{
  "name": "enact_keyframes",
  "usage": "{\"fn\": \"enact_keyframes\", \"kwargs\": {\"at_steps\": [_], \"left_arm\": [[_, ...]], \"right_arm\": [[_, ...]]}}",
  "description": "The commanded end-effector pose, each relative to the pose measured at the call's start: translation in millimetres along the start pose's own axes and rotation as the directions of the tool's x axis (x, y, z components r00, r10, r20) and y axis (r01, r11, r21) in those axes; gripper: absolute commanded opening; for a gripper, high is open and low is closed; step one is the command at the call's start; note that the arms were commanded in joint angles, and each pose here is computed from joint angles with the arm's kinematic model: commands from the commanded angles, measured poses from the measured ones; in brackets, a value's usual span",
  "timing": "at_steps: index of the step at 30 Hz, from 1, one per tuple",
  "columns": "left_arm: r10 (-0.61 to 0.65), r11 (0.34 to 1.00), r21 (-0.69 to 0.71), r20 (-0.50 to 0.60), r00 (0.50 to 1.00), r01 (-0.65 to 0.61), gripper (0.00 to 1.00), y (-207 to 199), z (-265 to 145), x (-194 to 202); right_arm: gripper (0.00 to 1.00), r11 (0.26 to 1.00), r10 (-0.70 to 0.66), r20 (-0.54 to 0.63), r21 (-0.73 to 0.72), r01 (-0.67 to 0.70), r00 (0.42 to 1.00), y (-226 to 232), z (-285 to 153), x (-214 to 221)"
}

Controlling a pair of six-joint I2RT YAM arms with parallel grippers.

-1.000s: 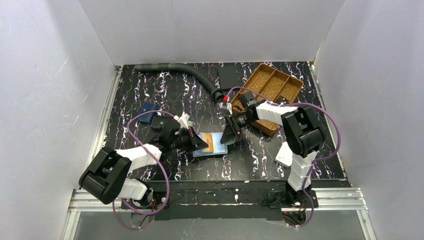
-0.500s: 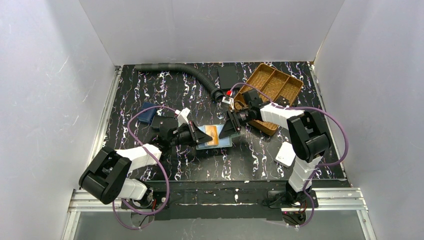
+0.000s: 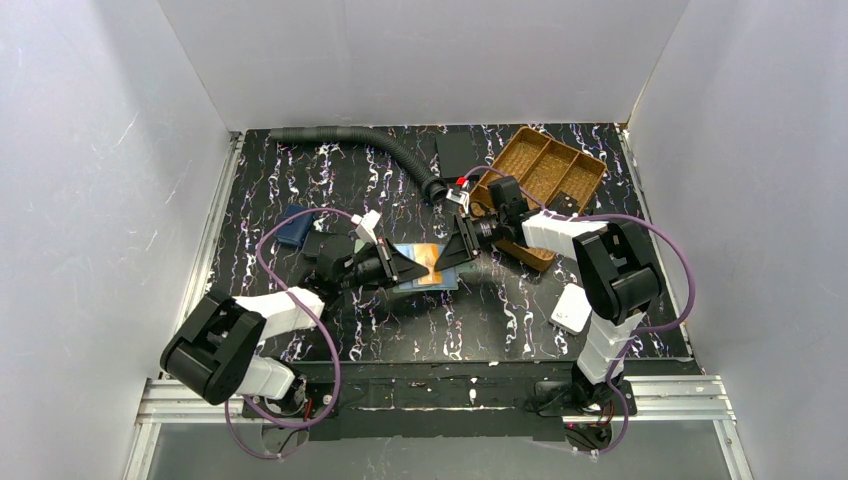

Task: Take the credit cards out of the card holder
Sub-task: Remove the credit card from the card holder.

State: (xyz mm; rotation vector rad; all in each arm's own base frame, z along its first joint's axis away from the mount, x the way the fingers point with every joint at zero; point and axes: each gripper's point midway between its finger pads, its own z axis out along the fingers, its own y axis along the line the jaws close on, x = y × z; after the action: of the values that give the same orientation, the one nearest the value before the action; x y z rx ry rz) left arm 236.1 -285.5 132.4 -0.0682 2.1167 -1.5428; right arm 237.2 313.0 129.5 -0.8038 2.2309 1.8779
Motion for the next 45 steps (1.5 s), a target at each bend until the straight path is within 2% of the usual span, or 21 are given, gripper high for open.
{"fn": "enact_keyframes", "kwargs": {"at_steps": [1,5,8,10,15,24,28,30,32,35,37,45], "left_arm": [[0.046,0.995,0.084,0.008,0.999,-0.046,0.00,-23,3,-7],[0.035,0.997,0.067,0.009,0.999,-0.036,0.00,-16,4,-5],[0.026,0.998,0.052,0.014,1.000,-0.026,0.00,-12,4,-4],[0.015,0.999,0.036,0.027,1.000,-0.016,0.00,-7,3,-4],[-0.003,1.000,-0.006,0.045,0.999,0.004,0.00,8,-1,-2],[-0.024,0.999,-0.037,0.010,1.000,0.025,0.05,27,0,8],[-0.045,0.998,-0.039,0.000,0.999,0.045,0.14,34,0,11],[-0.053,0.998,-0.041,-0.005,0.999,0.052,0.15,36,-1,13],[-0.060,0.997,-0.043,-0.001,0.998,0.060,0.14,40,-2,13],[-0.076,0.995,-0.065,0.018,0.997,0.077,0.05,48,-5,13],[-0.091,0.992,-0.087,0.023,0.996,0.093,0.00,56,-7,14],[-0.157,0.976,-0.157,-0.023,0.987,0.152,0.00,86,-4,29]], "right_arm": [[0.49,0.996,-0.048,0.030,-0.069,0.050,0.998,22,-4,-15],[0.32,0.996,-0.049,0.031,-0.076,0.051,0.998,25,-4,-15],[0.10,0.997,-0.033,0.028,-0.075,0.035,0.999,21,-4,-13],[0.01,0.997,-0.023,0.029,-0.069,0.025,0.999,17,-4,-12],[0.01,0.999,-0.014,0.034,-0.032,0.015,0.999,3,-10,-8],[0.01,0.999,0.032,0.016,0.018,-0.032,0.999,-25,-8,5],[0.01,0.999,0.034,0.009,0.022,-0.034,0.999,-30,-7,7],[0.01,0.999,0.034,0.008,0.023,-0.034,0.999,-31,-7,8],[0.01,0.999,0.031,0.008,0.030,-0.031,0.999,-32,-7,8],[0.01,0.997,0.030,-0.002,0.075,-0.030,1.000,-38,-9,11],[0.01,0.991,-0.030,-0.030,0.133,0.034,0.999,-46,-14,12],[0.01,0.958,-0.118,-0.115,0.248,0.144,0.986,-59,-30,16]]}}
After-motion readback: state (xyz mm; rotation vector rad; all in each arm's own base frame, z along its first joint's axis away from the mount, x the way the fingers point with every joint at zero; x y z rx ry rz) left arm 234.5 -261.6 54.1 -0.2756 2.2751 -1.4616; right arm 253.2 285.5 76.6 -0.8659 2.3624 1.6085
